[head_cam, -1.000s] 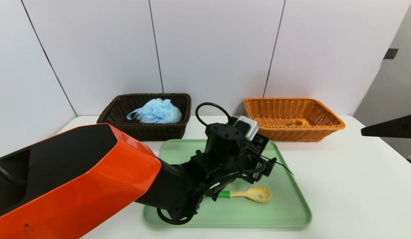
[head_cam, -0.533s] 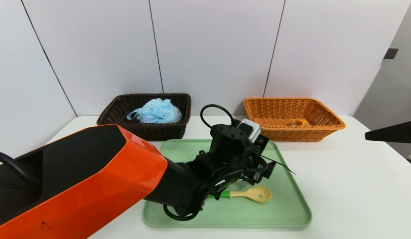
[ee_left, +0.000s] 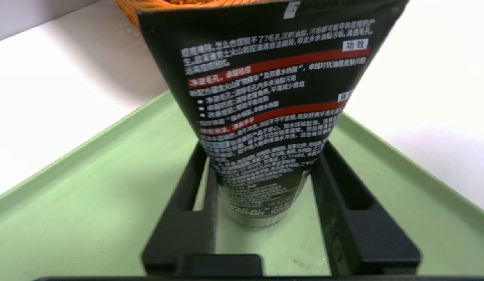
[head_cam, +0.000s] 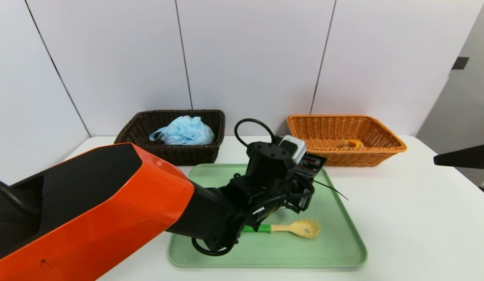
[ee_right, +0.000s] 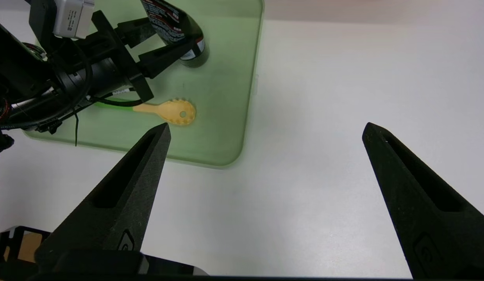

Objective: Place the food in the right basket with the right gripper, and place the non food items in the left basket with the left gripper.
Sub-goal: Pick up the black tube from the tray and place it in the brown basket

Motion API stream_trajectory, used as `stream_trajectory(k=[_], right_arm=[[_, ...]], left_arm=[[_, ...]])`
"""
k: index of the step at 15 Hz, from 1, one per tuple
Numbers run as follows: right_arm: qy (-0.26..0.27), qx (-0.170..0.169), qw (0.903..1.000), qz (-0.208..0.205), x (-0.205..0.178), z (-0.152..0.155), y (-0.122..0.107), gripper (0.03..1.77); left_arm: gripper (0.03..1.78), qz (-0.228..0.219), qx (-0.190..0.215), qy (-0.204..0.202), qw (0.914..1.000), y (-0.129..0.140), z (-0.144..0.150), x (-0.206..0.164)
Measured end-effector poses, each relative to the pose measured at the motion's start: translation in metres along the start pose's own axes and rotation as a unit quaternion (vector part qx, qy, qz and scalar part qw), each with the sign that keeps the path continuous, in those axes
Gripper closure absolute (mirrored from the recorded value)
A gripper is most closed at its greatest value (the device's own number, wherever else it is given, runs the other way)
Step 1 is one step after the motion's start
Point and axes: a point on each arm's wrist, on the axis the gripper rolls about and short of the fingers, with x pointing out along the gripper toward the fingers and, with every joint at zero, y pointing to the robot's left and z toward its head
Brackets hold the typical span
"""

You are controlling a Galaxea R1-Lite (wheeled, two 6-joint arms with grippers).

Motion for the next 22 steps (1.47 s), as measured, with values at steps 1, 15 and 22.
stream_trajectory(k=[1, 15, 22], right_arm=[[-0.001, 0.0, 1.0, 0.0, -0.001, 0.0, 0.0, 0.1], [-0.007, 0.007, 0.9999, 0.007, -0.008, -0.006, 0.0, 0.1], [-0.01, 0.006, 0.9999, 0.012, -0.01, -0.008, 0.0, 0.1]], left_arm=[[1.21, 0.0, 0.0, -0.003, 1.0, 0.0, 0.003, -0.001], [1.27, 0.027, 0.009, -0.031, 0.9991, 0.022, 0.068, -0.056], [1.27, 0.119, 0.003, -0.066, 0.9907, 0.091, 0.105, -0.098]])
